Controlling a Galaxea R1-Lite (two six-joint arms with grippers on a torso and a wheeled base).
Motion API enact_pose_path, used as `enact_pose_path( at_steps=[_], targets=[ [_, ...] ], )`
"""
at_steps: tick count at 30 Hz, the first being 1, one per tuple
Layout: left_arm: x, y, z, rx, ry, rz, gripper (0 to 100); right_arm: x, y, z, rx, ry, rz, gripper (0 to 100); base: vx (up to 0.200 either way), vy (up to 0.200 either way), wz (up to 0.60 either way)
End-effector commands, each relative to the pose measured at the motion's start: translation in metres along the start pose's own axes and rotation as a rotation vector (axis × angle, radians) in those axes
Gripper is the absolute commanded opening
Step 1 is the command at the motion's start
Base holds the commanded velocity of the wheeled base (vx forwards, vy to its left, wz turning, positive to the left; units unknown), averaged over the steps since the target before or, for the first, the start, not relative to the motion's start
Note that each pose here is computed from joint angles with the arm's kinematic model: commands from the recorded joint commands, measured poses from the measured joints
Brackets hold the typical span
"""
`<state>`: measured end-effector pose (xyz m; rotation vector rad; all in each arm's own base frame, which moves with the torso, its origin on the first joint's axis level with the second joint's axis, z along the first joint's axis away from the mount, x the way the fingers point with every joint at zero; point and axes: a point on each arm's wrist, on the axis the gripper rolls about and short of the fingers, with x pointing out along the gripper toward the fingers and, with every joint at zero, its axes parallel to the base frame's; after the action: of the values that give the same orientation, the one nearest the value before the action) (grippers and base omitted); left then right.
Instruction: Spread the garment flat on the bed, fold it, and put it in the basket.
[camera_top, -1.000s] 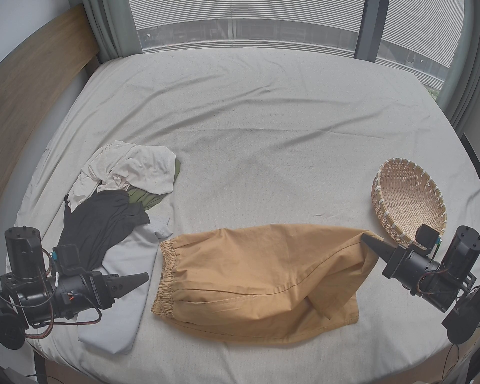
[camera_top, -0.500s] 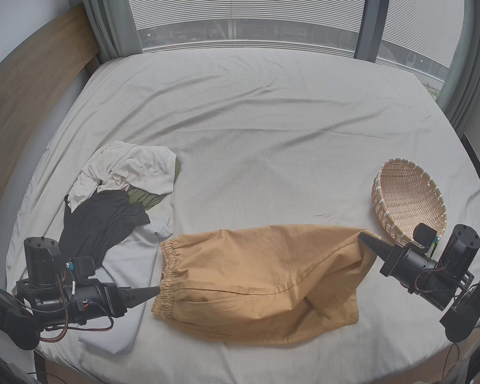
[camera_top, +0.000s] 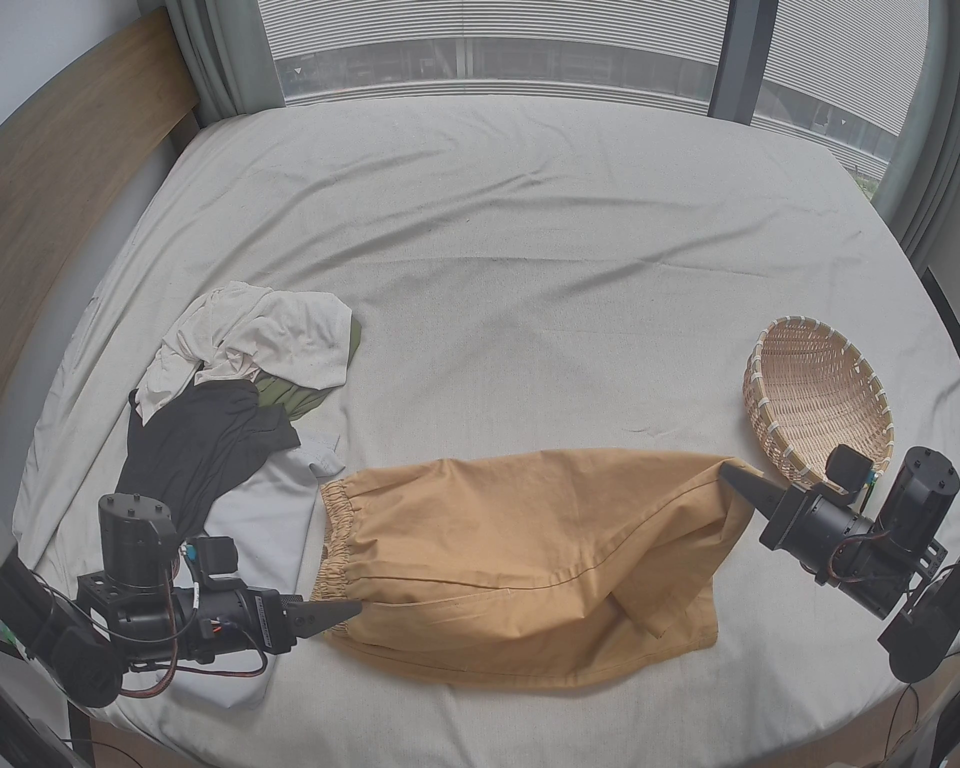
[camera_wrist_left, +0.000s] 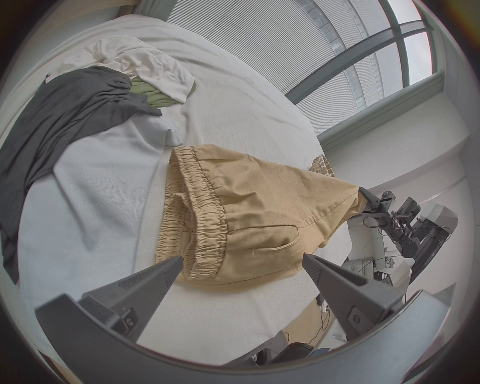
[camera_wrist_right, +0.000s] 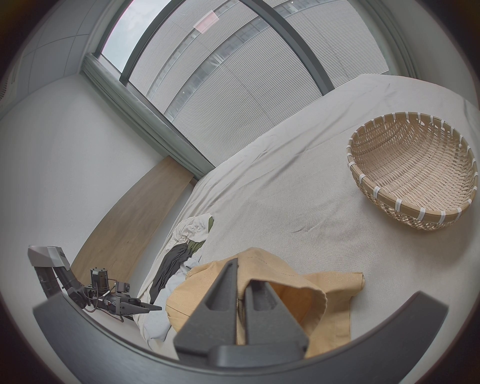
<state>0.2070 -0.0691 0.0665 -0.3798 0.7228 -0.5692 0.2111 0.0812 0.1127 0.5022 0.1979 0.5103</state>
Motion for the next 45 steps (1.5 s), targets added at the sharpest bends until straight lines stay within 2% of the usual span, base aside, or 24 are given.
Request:
enact_pose_path(
  at_steps=[1,9,13,19,21,25,29,35,45],
  targets=[
    [0.019,0.008,-0.007,-0.006,0.033,0.003,100,0.000,-0.001,0.001,0.001,-0.002,-0.006,0,0.000,0.000,0.00],
    [0.027,0.012,-0.006,0.003,-0.002,-0.007,100,0.000,-0.001,0.001,0.001,-0.002,-0.004,0,0.000,0.000,0.00],
    [0.030,0.008,-0.004,-0.028,-0.004,-0.024,100,0.000,-0.001,0.000,0.001,-0.001,-0.003,0,0.000,0.000,0.00],
    [0.035,0.006,-0.003,-0.029,-0.025,-0.054,100,0.000,0.000,0.000,0.001,0.001,0.000,0,0.000,0.000,0.00],
    [0.037,-0.001,0.001,-0.049,-0.076,-0.099,100,0.000,-0.001,0.001,0.001,-0.002,-0.004,0,0.000,0.000,0.00],
    [0.037,-0.010,-0.001,-0.079,-0.097,-0.150,100,-0.001,-0.001,0.001,0.001,-0.004,-0.005,0,0.000,0.000,0.00],
    [0.036,-0.014,-0.007,-0.082,-0.082,-0.163,100,-0.001,-0.001,0.001,0.001,-0.004,-0.005,0,0.000,0.000,0.00],
    [0.043,-0.005,-0.022,-0.095,-0.014,-0.130,100,0.000,0.000,0.001,0.000,-0.004,0.001,0,0.000,0.000,0.00],
    [0.056,0.001,-0.035,-0.039,-0.008,-0.135,100,0.002,0.000,0.002,-0.001,-0.010,0.002,0,0.000,0.000,0.00]
  ],
)
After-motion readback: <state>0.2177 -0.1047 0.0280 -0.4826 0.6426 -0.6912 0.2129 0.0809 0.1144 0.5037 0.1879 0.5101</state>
